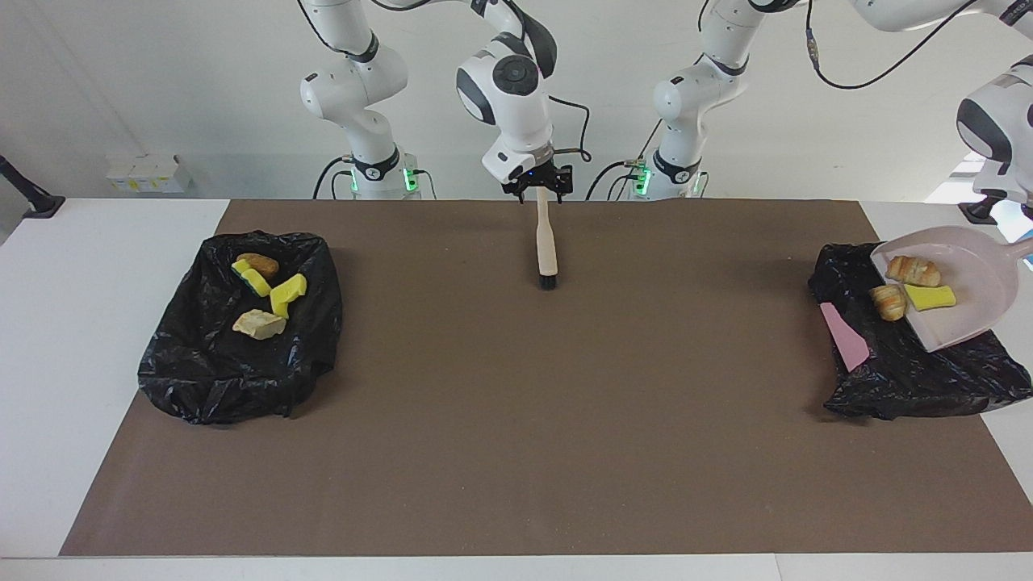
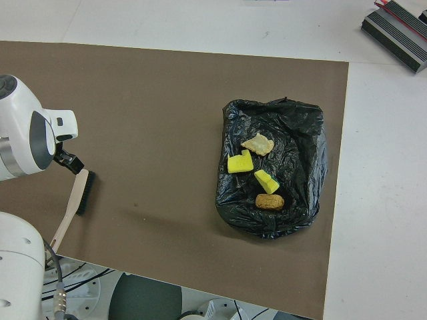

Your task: Sweep and dump trash in bin

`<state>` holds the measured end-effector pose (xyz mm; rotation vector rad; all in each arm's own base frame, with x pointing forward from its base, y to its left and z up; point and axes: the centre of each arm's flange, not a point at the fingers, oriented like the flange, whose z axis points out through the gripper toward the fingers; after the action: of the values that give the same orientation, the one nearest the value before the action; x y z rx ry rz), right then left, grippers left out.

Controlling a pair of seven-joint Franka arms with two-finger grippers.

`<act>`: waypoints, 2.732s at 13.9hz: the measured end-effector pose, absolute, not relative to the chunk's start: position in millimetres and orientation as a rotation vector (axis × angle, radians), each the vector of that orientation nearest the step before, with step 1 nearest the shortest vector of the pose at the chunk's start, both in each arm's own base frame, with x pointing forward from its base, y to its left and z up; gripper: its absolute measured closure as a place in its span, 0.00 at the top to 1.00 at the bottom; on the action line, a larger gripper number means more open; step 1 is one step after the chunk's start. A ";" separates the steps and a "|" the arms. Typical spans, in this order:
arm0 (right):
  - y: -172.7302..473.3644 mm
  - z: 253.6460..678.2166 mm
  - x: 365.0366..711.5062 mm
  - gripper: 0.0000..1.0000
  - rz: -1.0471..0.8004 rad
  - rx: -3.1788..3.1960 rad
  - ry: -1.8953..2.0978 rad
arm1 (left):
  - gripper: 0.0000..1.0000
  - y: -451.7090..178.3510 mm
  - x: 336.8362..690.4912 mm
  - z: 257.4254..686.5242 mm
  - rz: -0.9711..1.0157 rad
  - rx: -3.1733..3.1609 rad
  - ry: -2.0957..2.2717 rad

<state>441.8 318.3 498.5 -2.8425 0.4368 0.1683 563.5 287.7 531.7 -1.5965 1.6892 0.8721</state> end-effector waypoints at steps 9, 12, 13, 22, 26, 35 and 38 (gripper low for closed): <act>163.7 597.1 525.6 1.00 -0.136 -3.021 0.304 | 0.31 276.1 552.3 569.1 0.738 -1.720 1.601; 130.6 615.3 529.3 1.00 -0.136 -3.121 0.324 | 0.31 251.1 554.9 564.6 0.580 -1.915 1.598; 123.9 620.1 529.5 1.00 -0.120 -3.144 0.338 | 0.31 238.2 558.3 561.4 0.547 -1.970 1.573; 80.9 631.0 557.9 1.00 -0.007 -3.175 0.408 | 0.31 88.0 572.0 535.3 0.317 -2.533 1.210; 77.6 629.7 558.2 1.00 0.000 -3.175 0.409 | 0.31 -10.2 565.4 531.4 0.264 -2.745 0.934; 60.5 629.9 561.0 1.00 -0.001 -3.149 0.457 | 0.31 -201.7 527.2 527.6 0.146 -3.051 0.451; 59.6 629.9 561.1 1.00 0.000 -3.156 0.399 | 0.31 -246.9 521.3 513.5 0.112 -3.125 0.343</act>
<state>561.1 59.6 629.9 -3.1562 0.3992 0.0005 521.3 -246.9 513.5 -3.1254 0.3430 0.1119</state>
